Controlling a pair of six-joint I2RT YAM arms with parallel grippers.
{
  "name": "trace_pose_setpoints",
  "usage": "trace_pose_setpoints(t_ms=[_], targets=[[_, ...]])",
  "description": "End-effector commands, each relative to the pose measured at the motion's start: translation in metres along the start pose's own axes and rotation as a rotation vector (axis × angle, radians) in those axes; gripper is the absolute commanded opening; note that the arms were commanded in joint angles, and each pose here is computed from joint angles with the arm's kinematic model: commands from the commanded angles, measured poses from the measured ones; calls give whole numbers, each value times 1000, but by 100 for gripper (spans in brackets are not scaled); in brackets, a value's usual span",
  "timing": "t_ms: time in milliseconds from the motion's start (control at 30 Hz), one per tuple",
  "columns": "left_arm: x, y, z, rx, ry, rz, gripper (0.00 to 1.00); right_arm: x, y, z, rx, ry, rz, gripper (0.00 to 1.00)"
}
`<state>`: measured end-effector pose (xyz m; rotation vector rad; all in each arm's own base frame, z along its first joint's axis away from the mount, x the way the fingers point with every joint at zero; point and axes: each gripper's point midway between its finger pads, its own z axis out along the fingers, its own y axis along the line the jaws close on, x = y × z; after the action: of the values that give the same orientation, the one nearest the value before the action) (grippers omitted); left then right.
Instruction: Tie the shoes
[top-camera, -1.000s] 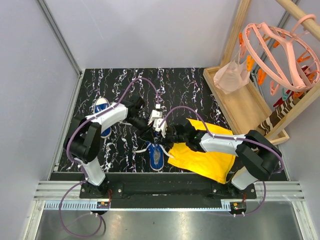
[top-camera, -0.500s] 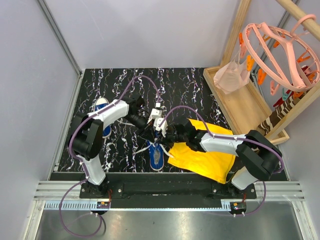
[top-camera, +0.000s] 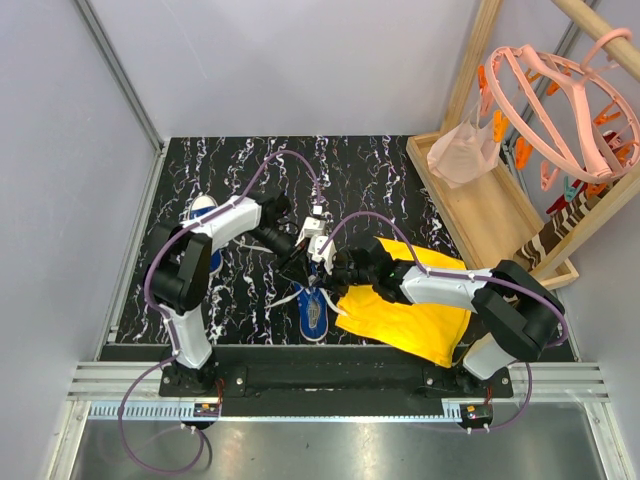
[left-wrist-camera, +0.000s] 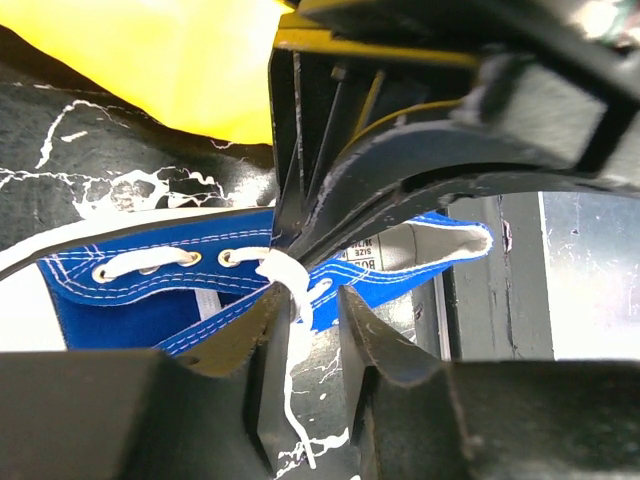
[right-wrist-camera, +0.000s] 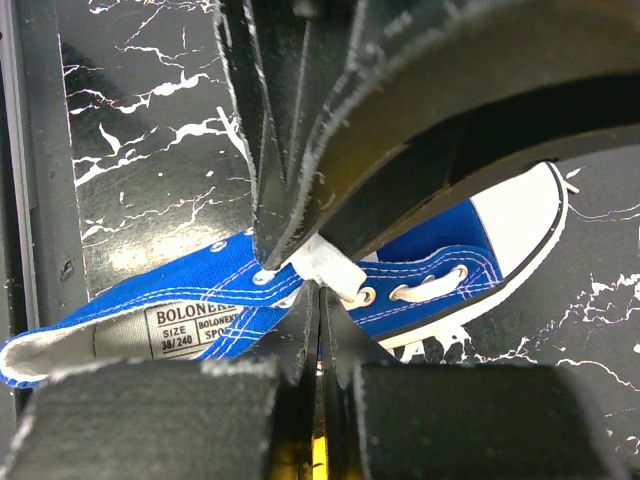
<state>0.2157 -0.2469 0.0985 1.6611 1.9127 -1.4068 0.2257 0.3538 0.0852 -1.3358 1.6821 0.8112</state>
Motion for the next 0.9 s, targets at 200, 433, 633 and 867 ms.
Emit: trace_pose_setpoints(t_ms=[200,433,633,867], targets=[[-17,3,-1,25,-47,31,20,-18,-8,-3,27,-56,-28,0],[-7,0,-2,17,-15,53,15,-23,-10,-3,35,-63,-19,0],[-6,6,-4,-34,-5,81,23,-28,-11,-2,39,-74,-7,0],[-6,9,-4,-57,3,87,14,-29,-12,-2,41,-79,-5,0]])
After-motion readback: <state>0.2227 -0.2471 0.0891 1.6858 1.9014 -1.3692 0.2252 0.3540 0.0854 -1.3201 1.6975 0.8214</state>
